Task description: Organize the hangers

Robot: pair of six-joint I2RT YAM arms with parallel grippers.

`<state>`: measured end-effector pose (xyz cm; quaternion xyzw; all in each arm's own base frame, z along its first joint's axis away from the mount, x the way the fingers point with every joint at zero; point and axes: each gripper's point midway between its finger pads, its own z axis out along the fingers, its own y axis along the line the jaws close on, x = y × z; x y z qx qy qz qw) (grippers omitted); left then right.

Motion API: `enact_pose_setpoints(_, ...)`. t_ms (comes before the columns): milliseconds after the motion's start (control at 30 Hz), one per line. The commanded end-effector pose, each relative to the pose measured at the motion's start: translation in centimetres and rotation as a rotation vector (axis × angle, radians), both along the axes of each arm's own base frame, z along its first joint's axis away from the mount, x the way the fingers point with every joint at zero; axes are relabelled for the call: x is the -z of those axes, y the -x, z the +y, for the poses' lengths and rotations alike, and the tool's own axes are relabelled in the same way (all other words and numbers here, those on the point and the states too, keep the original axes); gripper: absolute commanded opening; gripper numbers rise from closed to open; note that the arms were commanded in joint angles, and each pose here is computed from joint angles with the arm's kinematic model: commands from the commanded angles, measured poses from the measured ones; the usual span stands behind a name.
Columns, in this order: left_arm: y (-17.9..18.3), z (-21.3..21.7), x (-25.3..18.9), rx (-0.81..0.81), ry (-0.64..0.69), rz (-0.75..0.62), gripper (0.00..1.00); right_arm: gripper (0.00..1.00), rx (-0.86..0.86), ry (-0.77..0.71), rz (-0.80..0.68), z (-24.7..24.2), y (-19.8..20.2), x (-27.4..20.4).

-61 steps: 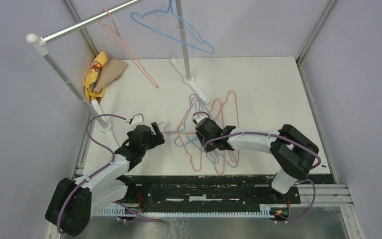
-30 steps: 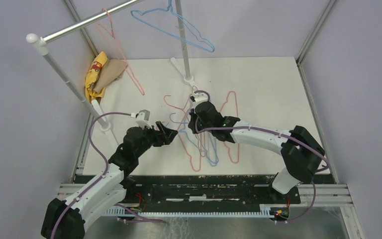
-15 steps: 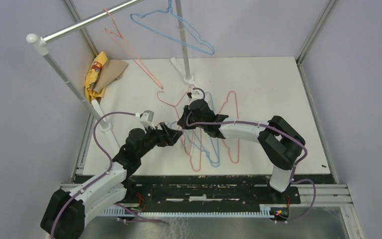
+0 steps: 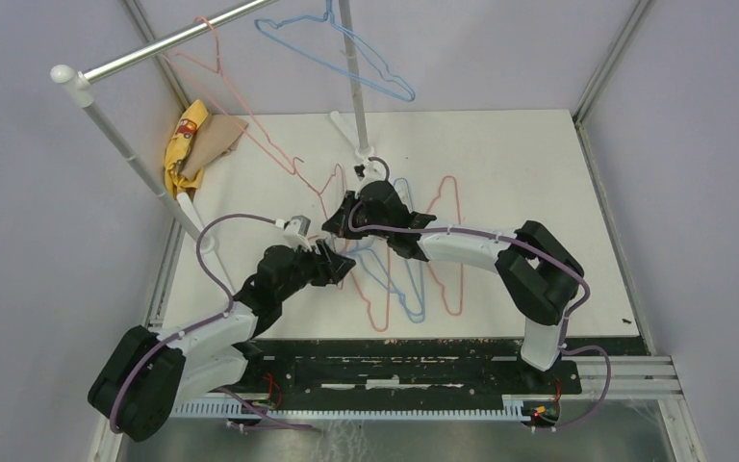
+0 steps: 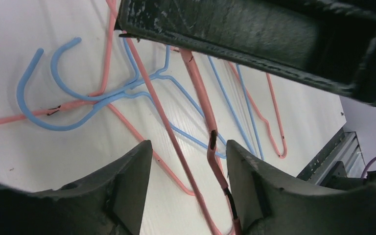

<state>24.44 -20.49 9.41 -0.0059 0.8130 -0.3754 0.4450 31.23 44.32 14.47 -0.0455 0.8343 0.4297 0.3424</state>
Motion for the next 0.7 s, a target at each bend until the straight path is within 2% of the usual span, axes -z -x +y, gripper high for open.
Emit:
enact_pose_setpoints(0, -1.1, -0.9, -1.0, -0.002, 0.031, -0.037, 0.56, 0.01, -0.026, -0.130, -0.037, 0.9, 0.9, -5.2)
enact_pose_setpoints(167, -1.2, -1.3, 0.1, -0.003, 0.016, 0.012, 0.33, 0.01, -0.018, -0.098, -0.027, 0.3, 1.2, -4.3)
enact_pose_setpoints(267, -1.3, -1.0, 0.4, -0.032, 0.009, 0.043, 0.08, 0.01, -0.019, -0.065, -0.030, -0.2, 1.3, -3.8)
enact_pose_setpoints(300, -1.4, -0.7, 0.4, -0.057, 0.001, 0.053, 0.04, 0.01, -0.017, -0.052, -0.035, -0.4, 1.3, -3.6)
enact_pose_setpoints(433, -1.6, 1.8, 0.6, -0.181, -0.084, 0.083, 0.03, 0.02, -0.014, -0.012, -0.059, -1.3, 1.3, -3.5)
enact_pose_setpoints(467, -1.8, 2.7, 0.5, -0.225, -0.107, 0.086, 0.03, 0.06, -0.014, -0.003, -0.064, -1.5, 1.3, -3.5)
enact_pose_setpoints(600, -2.1, 6.9, -0.8, -0.418, -0.217, 0.089, 0.03, 0.47, -0.008, 0.091, -0.073, -2.8, 1.4, -2.8)
enact_pose_setpoints(667, -1.9, 8.6, -1.3, -0.496, -0.263, 0.104, 0.03, 0.63, 0.010, 0.144, -0.083, -3.8, 1.3, -2.7)
